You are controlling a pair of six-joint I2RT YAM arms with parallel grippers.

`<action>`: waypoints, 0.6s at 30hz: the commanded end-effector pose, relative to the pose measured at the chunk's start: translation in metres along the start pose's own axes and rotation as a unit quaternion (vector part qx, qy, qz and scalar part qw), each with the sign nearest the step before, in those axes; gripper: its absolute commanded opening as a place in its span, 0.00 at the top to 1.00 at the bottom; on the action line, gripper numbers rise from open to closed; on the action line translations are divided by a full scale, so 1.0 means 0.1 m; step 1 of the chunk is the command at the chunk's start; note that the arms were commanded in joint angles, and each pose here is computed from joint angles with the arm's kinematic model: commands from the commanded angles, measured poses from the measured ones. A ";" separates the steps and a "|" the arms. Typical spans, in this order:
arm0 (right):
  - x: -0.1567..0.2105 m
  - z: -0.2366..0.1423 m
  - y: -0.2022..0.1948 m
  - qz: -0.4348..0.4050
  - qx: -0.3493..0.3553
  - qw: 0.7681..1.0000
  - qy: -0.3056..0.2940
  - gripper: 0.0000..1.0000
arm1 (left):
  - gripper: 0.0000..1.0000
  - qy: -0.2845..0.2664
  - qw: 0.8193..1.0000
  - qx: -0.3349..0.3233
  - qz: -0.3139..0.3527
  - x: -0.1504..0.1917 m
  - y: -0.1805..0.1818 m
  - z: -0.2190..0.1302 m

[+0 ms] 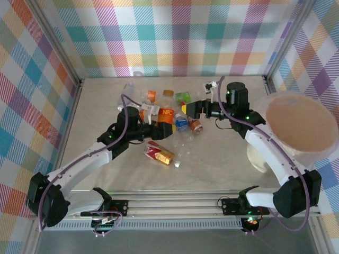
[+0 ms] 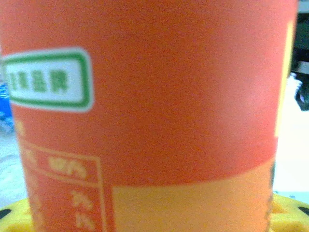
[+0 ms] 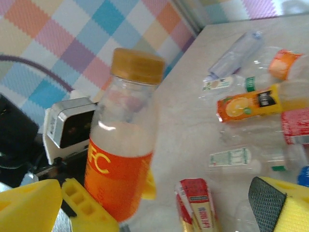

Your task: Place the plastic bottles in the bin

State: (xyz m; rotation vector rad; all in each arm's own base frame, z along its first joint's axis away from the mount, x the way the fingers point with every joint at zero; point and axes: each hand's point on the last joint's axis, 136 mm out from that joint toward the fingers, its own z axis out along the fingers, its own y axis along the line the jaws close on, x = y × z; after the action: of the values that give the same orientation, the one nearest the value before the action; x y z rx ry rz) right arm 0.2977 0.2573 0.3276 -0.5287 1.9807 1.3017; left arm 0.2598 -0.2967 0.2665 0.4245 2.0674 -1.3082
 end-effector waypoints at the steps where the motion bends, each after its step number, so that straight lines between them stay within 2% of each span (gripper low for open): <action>1: -0.06 -0.01 0.36 -0.037 -0.064 0.997 0.010 0.00 | 0.52 -0.006 0.993 0.094 0.065 -0.15 -0.49 0.06; 6: -0.06 0.05 0.43 -0.053 -0.068 0.996 0.012 0.00 | 0.52 0.014 0.986 0.144 0.084 -0.10 -0.71 0.19; 11: -0.04 0.12 0.50 -0.049 -0.094 0.994 0.023 0.01 | 0.54 0.021 0.982 0.166 0.092 -0.07 -0.79 0.25; 13: -0.04 0.13 0.54 -0.041 -0.109 0.993 0.029 0.07 | 0.54 0.021 0.982 0.165 0.092 -0.07 -0.78 0.27; 18: -0.08 0.13 0.53 -0.039 -0.100 0.994 0.020 0.33 | 0.53 0.022 0.984 0.154 0.089 -0.07 -0.74 0.29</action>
State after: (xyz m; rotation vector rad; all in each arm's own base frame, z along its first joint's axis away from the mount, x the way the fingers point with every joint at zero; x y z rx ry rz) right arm 0.2773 0.2873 0.3389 -0.6722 1.9415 1.4421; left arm 0.2361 -0.3489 0.2920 0.7094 1.9039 -1.5113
